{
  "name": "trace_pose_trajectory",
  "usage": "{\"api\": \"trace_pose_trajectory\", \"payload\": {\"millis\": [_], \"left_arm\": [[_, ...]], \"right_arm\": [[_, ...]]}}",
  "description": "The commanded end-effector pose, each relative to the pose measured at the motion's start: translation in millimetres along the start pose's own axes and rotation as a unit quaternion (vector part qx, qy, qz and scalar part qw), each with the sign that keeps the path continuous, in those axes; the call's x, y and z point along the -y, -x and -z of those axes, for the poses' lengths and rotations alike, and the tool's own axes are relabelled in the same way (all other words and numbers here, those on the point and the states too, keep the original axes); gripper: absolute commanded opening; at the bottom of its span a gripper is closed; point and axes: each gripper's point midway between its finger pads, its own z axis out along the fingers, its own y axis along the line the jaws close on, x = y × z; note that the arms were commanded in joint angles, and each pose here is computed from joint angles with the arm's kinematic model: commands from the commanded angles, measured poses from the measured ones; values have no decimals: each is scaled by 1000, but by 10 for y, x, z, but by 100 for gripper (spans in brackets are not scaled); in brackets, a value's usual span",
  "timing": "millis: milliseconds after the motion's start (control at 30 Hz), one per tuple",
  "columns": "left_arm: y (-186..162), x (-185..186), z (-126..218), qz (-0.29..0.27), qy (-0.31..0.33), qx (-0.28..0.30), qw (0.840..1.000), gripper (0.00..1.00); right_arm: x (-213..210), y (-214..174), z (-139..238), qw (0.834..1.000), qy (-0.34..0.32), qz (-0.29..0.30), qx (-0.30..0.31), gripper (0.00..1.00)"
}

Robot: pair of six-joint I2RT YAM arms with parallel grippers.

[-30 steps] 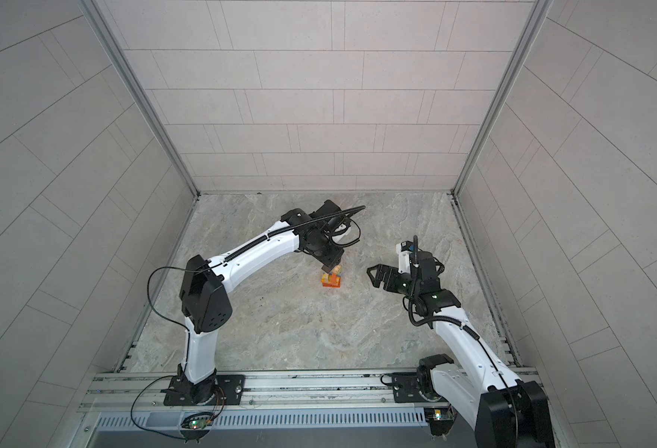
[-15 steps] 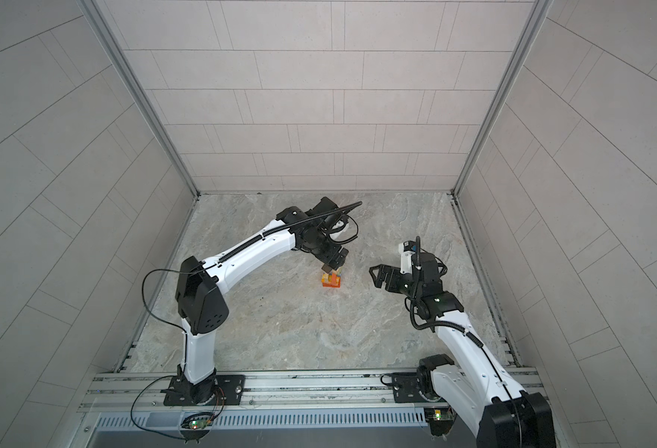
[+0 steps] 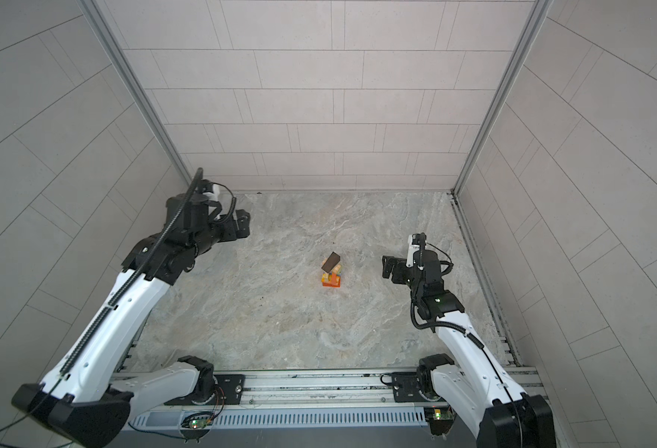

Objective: Build the wood block tower

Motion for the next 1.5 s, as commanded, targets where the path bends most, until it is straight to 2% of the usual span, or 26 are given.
{"api": "trace_pose_trajectory", "payload": {"millis": [0,100,200,333,433,600,733,867,967,1133,1233,1367,1400,1467], "left_arm": [[-382,-328,-244,-17,75,10,997,100],[-760,-650,-393,-33,141,7,989,100],[-1012,-952,-556,-4,195,9,981,100],[-1192,-1360,-719,20,266,8,964,100],[-1302,-1571,-849,9,293,9,956,100],[-1367,-1582,-1125,-32,272,26,961,100],[-1365,-1534,-1303,-36,254,29,966,100],[-1225,-1405,-1363,-33,209,108,971,100],[-1307,-1455,-1435,-28,215,108,970,100],[-1358,-1361,-1549,-39,176,94,979,100],[-1412,-1265,-1640,-61,147,104,982,100],[-1424,-1162,-1627,-86,138,111,980,100],[-1416,-1168,-1645,-87,140,110,980,100],[-1427,-1199,-1684,-77,145,91,982,100]], "right_arm": [[203,200,-86,996,-63,44,42,99],[309,164,-198,992,-88,56,66,99],[436,94,-262,989,-121,56,59,99],[542,79,-292,982,-155,100,37,99],[602,53,-308,976,-168,120,61,99],[568,103,-301,965,-151,129,169,99],[608,58,-329,958,-162,136,194,99],[692,12,-304,947,-181,133,229,100],[774,-134,-424,949,-195,126,212,99],[681,-109,-504,950,-180,144,209,100],[678,-108,-507,950,-180,144,209,100],[687,-100,-530,950,-184,146,206,100],[703,-87,-550,950,-190,145,201,100],[729,-76,-711,955,-205,150,152,99]]}}
